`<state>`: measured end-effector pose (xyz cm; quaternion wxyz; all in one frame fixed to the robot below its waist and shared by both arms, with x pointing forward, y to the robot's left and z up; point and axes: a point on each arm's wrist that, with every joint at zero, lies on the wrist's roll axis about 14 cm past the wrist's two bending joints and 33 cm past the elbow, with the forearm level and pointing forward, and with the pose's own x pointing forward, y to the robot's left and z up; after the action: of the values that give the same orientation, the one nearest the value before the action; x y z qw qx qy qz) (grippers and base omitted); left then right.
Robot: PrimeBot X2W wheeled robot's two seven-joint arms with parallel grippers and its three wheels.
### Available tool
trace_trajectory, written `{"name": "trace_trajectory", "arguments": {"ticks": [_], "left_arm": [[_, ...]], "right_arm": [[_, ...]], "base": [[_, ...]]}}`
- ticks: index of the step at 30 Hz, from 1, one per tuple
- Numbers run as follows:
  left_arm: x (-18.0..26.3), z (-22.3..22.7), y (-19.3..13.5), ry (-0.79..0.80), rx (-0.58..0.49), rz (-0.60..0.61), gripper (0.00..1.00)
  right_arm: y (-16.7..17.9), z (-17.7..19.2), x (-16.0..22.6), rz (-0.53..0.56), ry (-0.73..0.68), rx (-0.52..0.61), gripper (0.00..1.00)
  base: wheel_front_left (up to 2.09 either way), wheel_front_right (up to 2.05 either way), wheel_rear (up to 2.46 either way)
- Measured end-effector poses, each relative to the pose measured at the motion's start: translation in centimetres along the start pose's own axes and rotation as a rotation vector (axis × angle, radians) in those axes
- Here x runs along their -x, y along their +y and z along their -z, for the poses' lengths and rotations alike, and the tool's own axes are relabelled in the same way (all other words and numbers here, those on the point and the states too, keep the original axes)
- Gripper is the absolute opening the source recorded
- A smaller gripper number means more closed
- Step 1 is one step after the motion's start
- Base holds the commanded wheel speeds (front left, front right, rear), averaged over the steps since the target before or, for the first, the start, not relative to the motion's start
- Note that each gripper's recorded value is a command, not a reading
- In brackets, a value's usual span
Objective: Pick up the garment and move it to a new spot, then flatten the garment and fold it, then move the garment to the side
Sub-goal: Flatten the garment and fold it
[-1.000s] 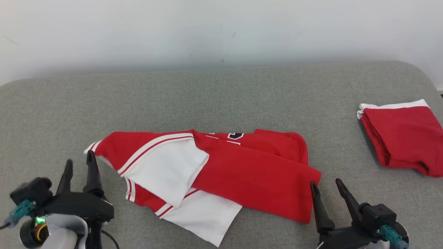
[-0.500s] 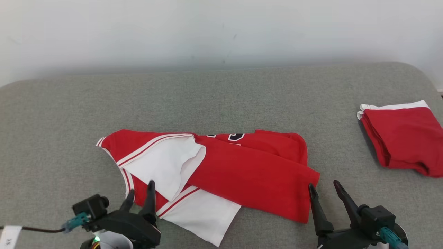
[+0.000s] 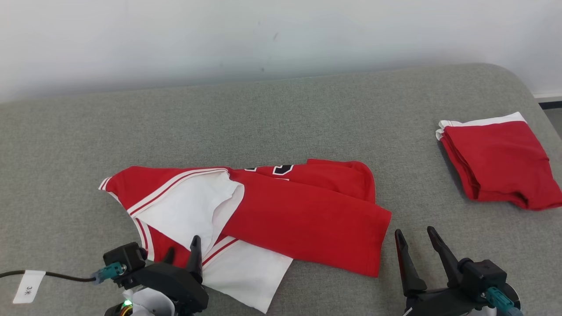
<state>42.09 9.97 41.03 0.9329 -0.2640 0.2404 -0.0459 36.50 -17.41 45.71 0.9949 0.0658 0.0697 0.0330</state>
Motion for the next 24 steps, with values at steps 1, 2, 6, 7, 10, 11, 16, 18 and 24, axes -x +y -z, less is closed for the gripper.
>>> {"name": "trace_trajectory", "arguments": {"ticks": [1, 2, 6, 7, 10, 11, 16, 18, 24], "left_arm": [[0.0, 0.1, 0.0, 0.005, 0.002, 0.002, 0.78], [0.0, 0.1, -0.1, 0.009, 0.004, 0.006, 0.48], [0.2, -0.1, -0.9, 0.006, 0.008, 0.053, 0.0], [0.3, 0.0, -1.2, 0.008, 0.012, 0.069, 0.0], [0.6, -0.4, -2.0, -0.005, 0.028, 0.108, 0.0], [0.7, -0.7, -2.1, -0.019, 0.037, 0.114, 0.0], [1.6, -3.2, -0.7, -0.109, 0.06, 0.09, 0.0], [2.4, -3.8, 0.8, -0.131, 0.09, 0.056, 0.0], [6.1, -3.2, 6.1, -0.145, 0.124, -0.094, 0.0]], "right_arm": [[0.0, 0.0, 0.0, 0.001, 0.0, 0.0, 1.0], [0.0, 0.0, 0.0, 0.0, 0.0, -0.001, 1.0], [0.1, 0.0, -0.2, -0.003, -0.002, -0.005, 1.0], [0.2, 0.0, -0.2, -0.007, -0.002, -0.005, 1.0], [0.6, 0.1, -0.4, -0.02, -0.001, -0.005, 1.0], [0.8, 0.1, -0.5, -0.025, -0.001, -0.005, 1.0], [1.3, 0.0, -0.9, -0.043, -0.003, -0.004, 1.0], [1.6, -0.1, -1.1, -0.051, -0.004, -0.003, 1.0], [2.1, -0.1, -1.5, -0.069, -0.005, 0.002, 1.0]], "base": [[0.0, 0.0, 0.0], [0.0, 0.0, 0.0], [0.0, 0.0, 0.0], [0.0, 0.0, 0.0], [0.0, 0.0, 0.0], [0.0, 0.0, 0.0], [0.0, 0.0, 0.0], [0.0, 0.0, 0.0], [0.0, 0.0, 0.0]]}}
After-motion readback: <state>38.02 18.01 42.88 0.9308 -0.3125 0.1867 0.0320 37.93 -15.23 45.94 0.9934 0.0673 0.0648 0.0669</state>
